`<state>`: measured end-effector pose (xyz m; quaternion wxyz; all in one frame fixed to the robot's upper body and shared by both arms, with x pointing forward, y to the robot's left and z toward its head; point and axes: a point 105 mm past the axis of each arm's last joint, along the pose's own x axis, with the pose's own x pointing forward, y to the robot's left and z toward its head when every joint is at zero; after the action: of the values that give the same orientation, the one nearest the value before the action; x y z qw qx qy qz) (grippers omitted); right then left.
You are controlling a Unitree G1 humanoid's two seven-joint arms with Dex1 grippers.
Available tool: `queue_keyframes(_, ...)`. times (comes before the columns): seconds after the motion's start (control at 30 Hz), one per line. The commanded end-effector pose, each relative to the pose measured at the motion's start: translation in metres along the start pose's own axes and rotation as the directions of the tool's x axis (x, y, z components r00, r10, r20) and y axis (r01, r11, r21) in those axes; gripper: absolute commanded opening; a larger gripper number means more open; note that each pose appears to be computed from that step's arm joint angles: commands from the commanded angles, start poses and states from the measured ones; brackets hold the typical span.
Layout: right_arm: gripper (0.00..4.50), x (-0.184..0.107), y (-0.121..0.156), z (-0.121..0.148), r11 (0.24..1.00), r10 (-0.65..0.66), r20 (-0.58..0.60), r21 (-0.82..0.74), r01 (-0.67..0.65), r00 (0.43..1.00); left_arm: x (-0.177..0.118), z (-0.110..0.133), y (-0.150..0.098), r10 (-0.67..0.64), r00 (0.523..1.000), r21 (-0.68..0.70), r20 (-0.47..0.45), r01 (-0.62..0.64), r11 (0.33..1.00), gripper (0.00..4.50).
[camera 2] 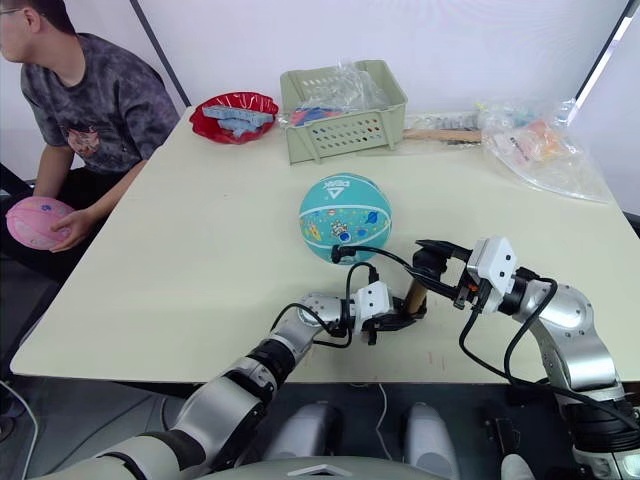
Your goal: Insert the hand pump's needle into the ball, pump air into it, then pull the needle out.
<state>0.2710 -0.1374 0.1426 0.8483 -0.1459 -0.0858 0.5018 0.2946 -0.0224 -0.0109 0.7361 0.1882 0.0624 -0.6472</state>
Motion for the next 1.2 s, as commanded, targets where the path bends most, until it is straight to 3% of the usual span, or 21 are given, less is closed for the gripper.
queue_keyframes(0.03, 1.73, -0.010, -0.010, -0.011, 1.000, -0.010, -0.098, 0.009, 0.011, 0.995, -0.004, -0.036, -0.028, -0.087, 0.990, -0.083, -0.115, 0.078, 0.993, 1.16)
queue_keyframes(0.2, 1.73, -0.019, -0.034, 0.026, 0.999, -0.050, -0.027, -0.023, 0.049, 0.998, -0.005, -0.036, -0.028, -0.086, 0.990, -0.076, -0.114, 0.078, 0.994, 1.16)
queue_keyframes(0.33, 1.73, -0.025, -0.040, 0.029, 0.998, -0.043, -0.059, -0.047, 0.040, 0.997, -0.005, -0.030, -0.024, -0.075, 0.994, -0.083, -0.083, 0.069, 0.994, 1.16)
queue_keyframes(0.4, 1.73, -0.024, -0.038, 0.028, 0.999, -0.036, -0.061, -0.040, 0.033, 0.997, -0.005, -0.026, -0.022, -0.074, 0.995, -0.084, -0.067, 0.068, 0.994, 2.13)
queue_keyframes(0.47, 1.73, -0.023, -0.036, 0.026, 0.999, -0.031, -0.062, -0.034, 0.029, 0.998, -0.004, -0.022, -0.019, -0.064, 0.997, -0.079, -0.049, 0.060, 0.995, 2.53)
queue_keyframes(0.6, 1.73, -0.019, -0.034, 0.025, 0.999, -0.023, -0.056, -0.034, 0.021, 0.998, -0.006, -0.006, -0.014, -0.066, 0.998, -0.051, 0.021, 0.067, 0.996, 4.29)
queue_keyframes(0.63, 1.73, -0.018, -0.034, 0.025, 0.999, -0.020, -0.058, -0.036, 0.018, 0.998, -0.007, -0.004, -0.014, -0.066, 0.997, -0.044, 0.030, 0.067, 0.997, 4.44)
queue_keyframes(0.93, 1.73, -0.016, -0.028, 0.025, 0.998, 0.011, -0.074, -0.057, -0.015, 0.997, -0.041, 0.016, -0.009, -0.061, 0.990, -0.004, 0.129, 0.062, 0.998, 4.44)
queue_keyframes(1.2, 1.73, -0.019, -0.025, 0.030, 0.997, 0.014, -0.084, -0.076, -0.020, 0.996, -0.103, 0.047, 0.000, -0.013, 0.977, 0.037, 0.211, 0.005, 0.999, 4.44)
